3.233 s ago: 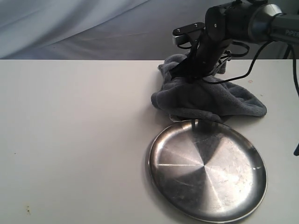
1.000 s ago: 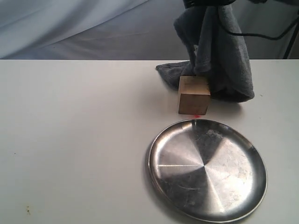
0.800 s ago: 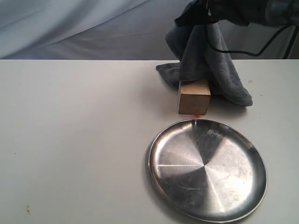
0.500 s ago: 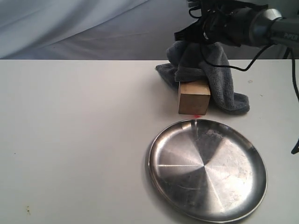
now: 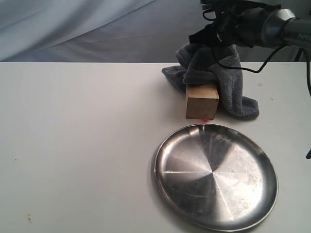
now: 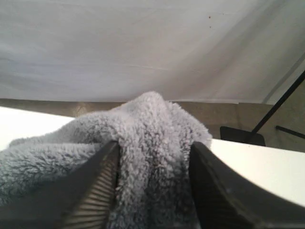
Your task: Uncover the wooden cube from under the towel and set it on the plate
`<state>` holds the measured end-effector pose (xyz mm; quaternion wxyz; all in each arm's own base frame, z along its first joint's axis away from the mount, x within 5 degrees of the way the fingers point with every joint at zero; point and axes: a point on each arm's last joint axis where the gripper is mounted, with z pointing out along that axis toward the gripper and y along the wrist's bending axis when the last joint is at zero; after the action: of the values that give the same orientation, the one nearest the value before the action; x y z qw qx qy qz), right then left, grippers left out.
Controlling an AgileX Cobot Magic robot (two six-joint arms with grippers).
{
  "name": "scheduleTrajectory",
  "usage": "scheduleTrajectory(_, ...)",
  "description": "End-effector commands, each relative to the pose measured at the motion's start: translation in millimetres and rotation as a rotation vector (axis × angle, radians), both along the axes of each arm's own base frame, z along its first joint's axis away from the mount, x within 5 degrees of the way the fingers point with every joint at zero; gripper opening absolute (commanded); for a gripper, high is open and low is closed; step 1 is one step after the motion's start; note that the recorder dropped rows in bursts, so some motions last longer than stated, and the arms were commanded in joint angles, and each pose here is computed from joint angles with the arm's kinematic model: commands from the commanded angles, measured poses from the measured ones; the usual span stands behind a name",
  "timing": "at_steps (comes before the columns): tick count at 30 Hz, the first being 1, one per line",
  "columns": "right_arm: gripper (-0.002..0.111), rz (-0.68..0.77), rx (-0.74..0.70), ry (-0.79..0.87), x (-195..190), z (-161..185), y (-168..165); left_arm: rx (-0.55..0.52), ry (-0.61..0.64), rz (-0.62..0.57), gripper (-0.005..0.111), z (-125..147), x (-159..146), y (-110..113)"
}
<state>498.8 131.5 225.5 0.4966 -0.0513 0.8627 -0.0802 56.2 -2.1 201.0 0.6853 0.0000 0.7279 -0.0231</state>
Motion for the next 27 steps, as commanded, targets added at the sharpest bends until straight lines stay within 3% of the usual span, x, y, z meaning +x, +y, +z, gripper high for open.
scheduleTrajectory(1,0.061,-0.018,0.038,-0.057,-13,44,-4,-0.002,-0.001,0.0,0.001,-1,0,0)
scheduleTrajectory(6,0.068,-0.047,0.063,0.078,-35,66,-7,0.0,-0.001,-0.001,0.001,-1,0,0)
scheduleTrajectory(14,0.061,0.223,0.091,0.394,-52,40,15,-0.002,-0.001,0.0,0.001,-1,0,0)
scheduleTrajectory(22,0.034,0.213,0.136,0.543,-48,-4,22,-0.002,-0.001,0.0,0.001,-1,0,0)
scheduleTrajectory(27,0.021,0.28,0.179,0.596,-51,-13,30,0.0,-0.001,-0.001,0.001,-1,0,0)
